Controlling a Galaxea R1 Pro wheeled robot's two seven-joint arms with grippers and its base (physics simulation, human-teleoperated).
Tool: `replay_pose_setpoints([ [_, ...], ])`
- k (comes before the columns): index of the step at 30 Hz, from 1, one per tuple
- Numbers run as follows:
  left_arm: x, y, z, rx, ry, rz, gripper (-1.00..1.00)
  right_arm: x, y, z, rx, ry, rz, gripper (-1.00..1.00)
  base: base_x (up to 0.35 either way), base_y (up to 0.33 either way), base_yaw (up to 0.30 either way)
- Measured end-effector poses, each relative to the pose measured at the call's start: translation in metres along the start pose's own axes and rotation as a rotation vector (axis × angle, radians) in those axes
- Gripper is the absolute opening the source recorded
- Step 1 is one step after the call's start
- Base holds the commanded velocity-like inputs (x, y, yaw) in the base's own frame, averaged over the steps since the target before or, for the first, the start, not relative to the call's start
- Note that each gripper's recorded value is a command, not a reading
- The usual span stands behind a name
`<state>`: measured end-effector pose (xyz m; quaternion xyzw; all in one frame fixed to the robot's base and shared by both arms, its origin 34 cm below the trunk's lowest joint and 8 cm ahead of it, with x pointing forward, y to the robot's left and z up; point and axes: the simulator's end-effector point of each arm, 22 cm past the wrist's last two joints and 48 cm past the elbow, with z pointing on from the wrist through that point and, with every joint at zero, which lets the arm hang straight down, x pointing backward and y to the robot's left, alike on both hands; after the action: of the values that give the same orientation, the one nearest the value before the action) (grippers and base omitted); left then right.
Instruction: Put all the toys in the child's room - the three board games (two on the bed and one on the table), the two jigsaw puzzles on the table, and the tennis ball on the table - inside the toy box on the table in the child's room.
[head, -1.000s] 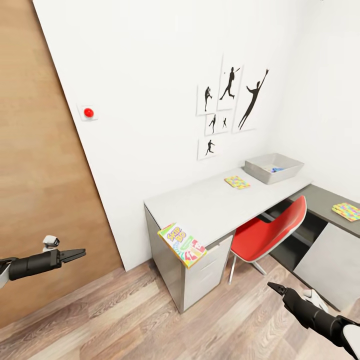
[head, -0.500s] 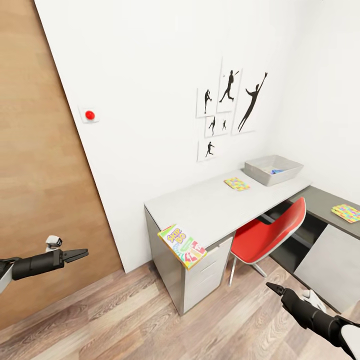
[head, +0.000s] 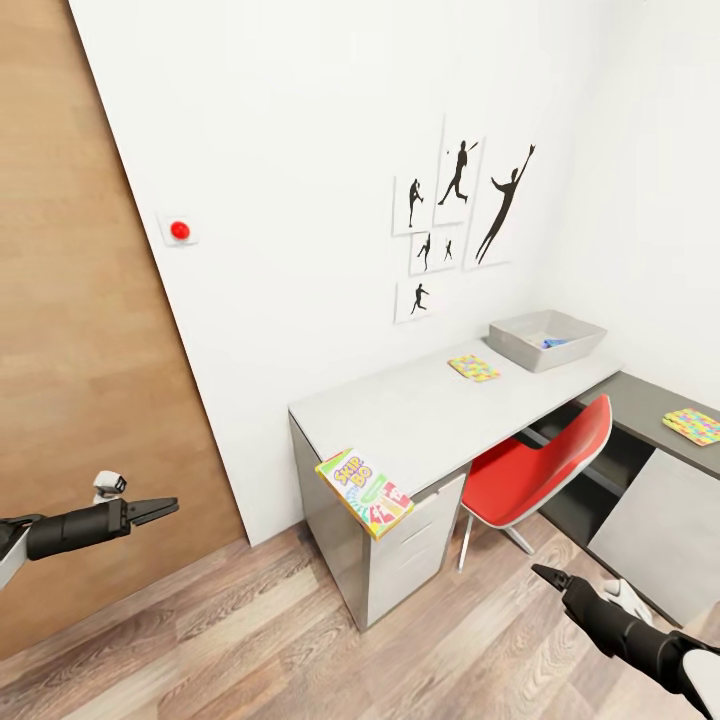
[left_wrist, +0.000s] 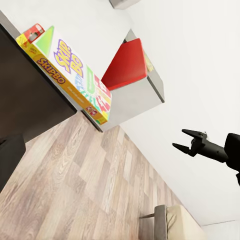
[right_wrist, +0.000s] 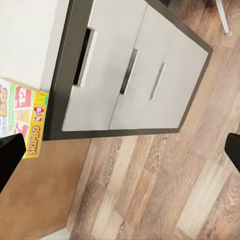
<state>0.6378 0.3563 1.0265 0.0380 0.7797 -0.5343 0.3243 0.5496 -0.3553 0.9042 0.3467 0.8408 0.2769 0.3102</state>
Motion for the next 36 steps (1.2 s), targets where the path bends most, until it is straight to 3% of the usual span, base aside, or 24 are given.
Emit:
replay_pose_setpoints([
  [8,0.000,0.000,0.000,0.002,-0.001,0.000,1.00,-0.001,0.014,-0.001,-0.066,0.005,0.007,1.00,0.000,0.000,0.000],
  [16,0.002,-0.002,0.006,0.011,-0.001,-0.003,1.00,-0.003,0.055,-0.010,-0.267,0.006,0.009,1.00,0.115,0.000,0.000],
  [21,0.005,-0.005,0.016,0.027,0.003,-0.007,1.00,0.001,0.063,-0.012,-0.345,0.014,0.028,1.00,0.276,0.015,0.000],
  [29,0.009,-0.008,0.029,0.049,0.007,-0.012,1.00,0.008,0.055,-0.010,-0.391,0.029,0.081,1.00,0.306,0.051,0.000],
  [36,0.011,-0.010,0.034,0.057,0.011,-0.015,1.00,0.010,0.052,-0.009,-0.395,0.032,0.094,1.00,0.109,0.016,0.000],
])
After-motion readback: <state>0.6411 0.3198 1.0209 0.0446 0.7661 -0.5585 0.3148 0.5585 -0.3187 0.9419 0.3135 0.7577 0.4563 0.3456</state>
